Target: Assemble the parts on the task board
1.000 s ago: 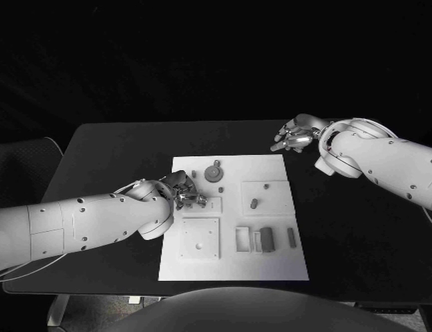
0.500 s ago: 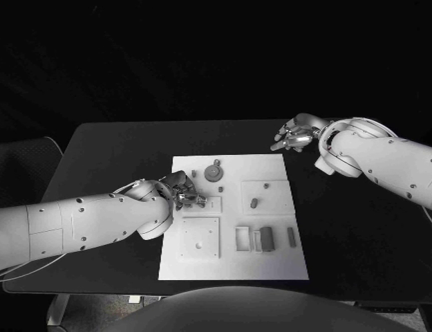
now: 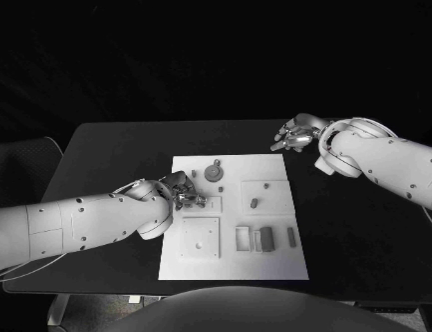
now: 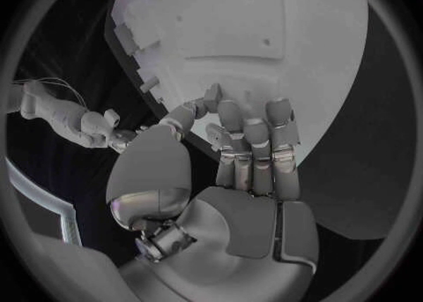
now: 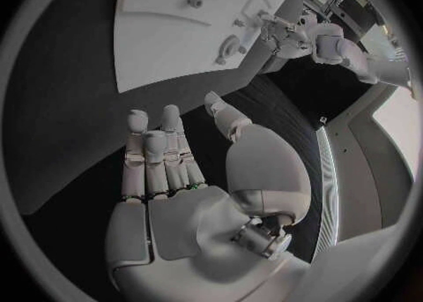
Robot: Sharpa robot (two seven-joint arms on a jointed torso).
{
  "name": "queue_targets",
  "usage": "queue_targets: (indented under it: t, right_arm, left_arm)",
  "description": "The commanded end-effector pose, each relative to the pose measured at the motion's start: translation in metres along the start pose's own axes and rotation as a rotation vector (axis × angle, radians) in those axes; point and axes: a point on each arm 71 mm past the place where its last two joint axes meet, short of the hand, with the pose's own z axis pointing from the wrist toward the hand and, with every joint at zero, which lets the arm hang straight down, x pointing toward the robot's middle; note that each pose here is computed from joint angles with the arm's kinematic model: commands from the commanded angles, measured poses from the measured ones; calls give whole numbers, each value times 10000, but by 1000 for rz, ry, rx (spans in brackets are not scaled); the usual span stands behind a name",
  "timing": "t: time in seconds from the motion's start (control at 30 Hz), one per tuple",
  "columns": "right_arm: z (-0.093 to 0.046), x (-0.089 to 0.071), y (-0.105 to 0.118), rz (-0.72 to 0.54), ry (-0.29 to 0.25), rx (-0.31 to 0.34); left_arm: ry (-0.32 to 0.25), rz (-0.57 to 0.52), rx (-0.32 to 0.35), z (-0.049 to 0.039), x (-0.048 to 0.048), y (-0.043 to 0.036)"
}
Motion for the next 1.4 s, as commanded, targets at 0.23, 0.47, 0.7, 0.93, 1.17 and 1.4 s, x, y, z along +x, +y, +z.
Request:
queue_targets:
  t: [0.23, 0.47, 0.7, 0.93, 1.17, 1.4]
  right_arm:
    - [1, 13, 10, -5, 12, -7]
    - [1, 14, 11, -5, 12, -7]
    - [0, 13, 10, -5, 12, -7]
    - [0, 12, 7, -5, 12, -6]
    - [0, 12, 8, -5, 12, -6]
    - [0, 12, 6, -5, 13, -6]
  left_arm:
    - [7, 10, 5, 1, 25, -20]
    - [-13, 32, 27, 1, 14, -44]
    - [-16, 43, 30, 3, 13, -48]
    - [-25, 59, 32, 5, 6, -48]
    - [-31, 67, 28, 8, 1, -44]
    - [-29, 68, 27, 13, 7, -51]
